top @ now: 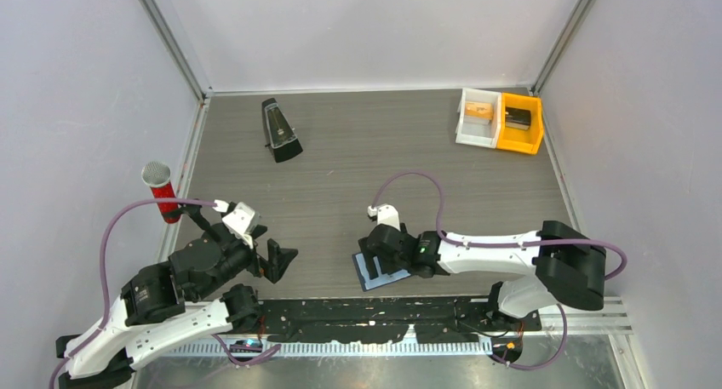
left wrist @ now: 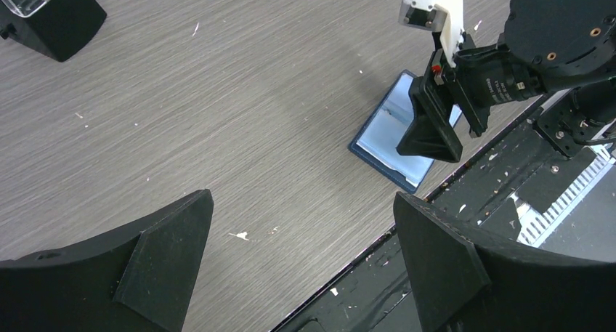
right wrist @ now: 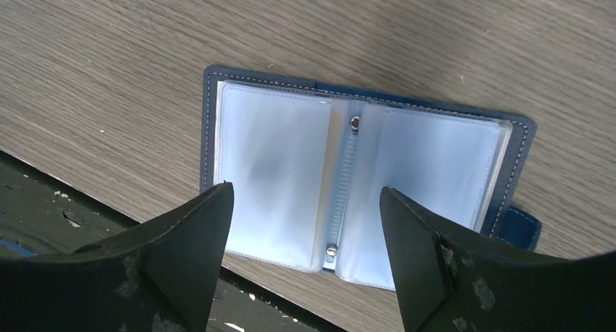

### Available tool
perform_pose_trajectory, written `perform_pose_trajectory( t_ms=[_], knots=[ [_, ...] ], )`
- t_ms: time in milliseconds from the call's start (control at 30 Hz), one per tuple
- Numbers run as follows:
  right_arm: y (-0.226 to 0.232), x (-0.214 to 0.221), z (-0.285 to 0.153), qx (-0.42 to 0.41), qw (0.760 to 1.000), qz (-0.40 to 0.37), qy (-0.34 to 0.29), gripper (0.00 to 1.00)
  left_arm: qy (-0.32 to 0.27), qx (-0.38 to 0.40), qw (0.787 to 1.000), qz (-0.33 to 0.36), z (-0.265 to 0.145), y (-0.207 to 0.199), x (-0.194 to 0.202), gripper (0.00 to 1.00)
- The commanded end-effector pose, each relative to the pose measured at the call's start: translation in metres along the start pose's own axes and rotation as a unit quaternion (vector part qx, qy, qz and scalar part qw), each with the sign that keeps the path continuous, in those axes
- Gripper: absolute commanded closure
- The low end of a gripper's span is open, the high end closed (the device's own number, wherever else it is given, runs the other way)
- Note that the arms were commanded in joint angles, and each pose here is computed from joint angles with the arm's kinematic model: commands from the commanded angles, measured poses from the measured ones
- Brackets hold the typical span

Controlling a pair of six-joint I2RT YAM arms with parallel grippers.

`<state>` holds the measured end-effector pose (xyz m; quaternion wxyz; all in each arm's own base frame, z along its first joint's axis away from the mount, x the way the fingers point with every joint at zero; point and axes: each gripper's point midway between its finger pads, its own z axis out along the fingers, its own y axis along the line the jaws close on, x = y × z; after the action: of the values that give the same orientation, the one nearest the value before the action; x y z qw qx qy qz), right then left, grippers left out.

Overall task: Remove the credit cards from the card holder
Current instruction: Remove the credit card from the card holder.

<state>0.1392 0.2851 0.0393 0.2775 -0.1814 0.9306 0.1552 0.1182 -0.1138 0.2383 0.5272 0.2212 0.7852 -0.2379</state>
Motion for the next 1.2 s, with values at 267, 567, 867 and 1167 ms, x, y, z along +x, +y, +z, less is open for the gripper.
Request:
perform_pose_trajectory(
  t_ms=[267,567,867,1167],
  knots=[
    [0.021,-0.005,0.013,0.023,1.000,0.000,-0.012,0.16,-0.010,-0.008,1.000,-0.005,0.005,0.000,-0.007,0.01],
    [0.030,-0.001,0.014,0.039,0.999,-0.015,-0.004,0.15,-0.012,-0.008,1.000,-0.006,0.004,0.000,-0.008,0.01],
    [0.046,-0.021,-0.006,0.016,0.999,-0.010,-0.028,0.16,-0.024,-0.009,1.000,-0.009,0.001,0.002,-0.011,0.01],
    [0.055,-0.008,0.007,0.012,1.000,-0.018,-0.009,0.18,-0.025,-0.008,1.000,-0.009,0.001,0.002,-0.011,0.01]
  ],
)
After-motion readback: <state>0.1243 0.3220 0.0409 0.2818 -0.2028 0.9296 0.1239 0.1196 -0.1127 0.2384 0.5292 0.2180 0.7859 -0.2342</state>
